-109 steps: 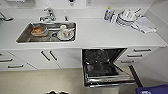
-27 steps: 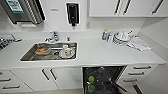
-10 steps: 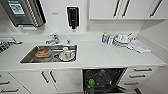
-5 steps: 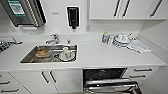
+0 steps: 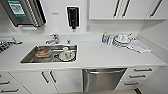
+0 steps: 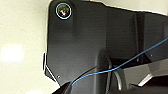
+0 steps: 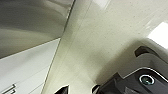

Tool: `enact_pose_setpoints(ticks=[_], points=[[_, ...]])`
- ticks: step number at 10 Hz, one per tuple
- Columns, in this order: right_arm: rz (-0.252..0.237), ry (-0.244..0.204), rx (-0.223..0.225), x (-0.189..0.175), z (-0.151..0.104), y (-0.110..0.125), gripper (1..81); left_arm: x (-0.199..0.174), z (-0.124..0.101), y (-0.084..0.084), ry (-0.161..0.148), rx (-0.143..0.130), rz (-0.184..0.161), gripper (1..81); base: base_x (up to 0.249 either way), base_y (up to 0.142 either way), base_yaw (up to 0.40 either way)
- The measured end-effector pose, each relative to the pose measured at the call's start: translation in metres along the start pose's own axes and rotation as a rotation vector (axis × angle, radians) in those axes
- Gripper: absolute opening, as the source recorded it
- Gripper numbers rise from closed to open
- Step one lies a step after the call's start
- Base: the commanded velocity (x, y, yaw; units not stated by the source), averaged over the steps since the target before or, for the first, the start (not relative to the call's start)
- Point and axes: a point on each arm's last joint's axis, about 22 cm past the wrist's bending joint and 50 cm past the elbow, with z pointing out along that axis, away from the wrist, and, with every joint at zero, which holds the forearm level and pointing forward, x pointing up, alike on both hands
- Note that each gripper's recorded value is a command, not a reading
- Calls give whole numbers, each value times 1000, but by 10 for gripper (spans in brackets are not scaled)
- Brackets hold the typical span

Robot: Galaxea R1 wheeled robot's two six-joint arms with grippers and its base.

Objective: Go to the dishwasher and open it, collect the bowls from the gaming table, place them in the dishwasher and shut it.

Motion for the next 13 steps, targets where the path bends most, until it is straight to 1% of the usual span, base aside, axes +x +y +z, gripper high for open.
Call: enact_pose_setpoints(ticks=[1, 4, 5, 6, 7, 8, 10, 11, 12, 13], points=[[-55, -24, -23, -20, 4, 23, 811, 3, 0, -1, 5, 3, 1, 811, 0, 0, 0], [-225, -81, -89, -80, 25, 84, 811, 2, 1, 1, 3, 3, 3, 811, 0, 0, 0], [-297, -105, -110, -106, 35, 103, 811, 2, 1, 1, 2, 4, 22, 811, 0, 0, 0], [-359, -116, -137, -126, 45, 121, 811, 2, 1, 1, 3, 3, 32, 811, 0, 0, 0], [-405, -124, -164, -143, 52, 136, 811, 2, 1, 1, 3, 4, 36, 811, 0, 0, 0], [-465, -131, -199, -159, 57, 153, 811, 2, 1, 0, 3, 5, 53, 811, 0, 0, 0], [-585, -148, -277, -196, 72, 186, 811, 3, 0, -4, 5, 10, 58, 811, 0, 0, 0], [-634, -164, -299, -219, 84, 195, 811, 3, 0, -4, 6, 9, 60, 811, 0, 0, 0], [-661, -181, -305, -239, 93, 199, 811, 4, 0, -3, 9, 9, 61, 811, 0, 0, 0], [-668, -195, -304, -251, 95, 203, 811, 4, 0, -3, 12, 8, 61, 811, 0, 0, 0]])
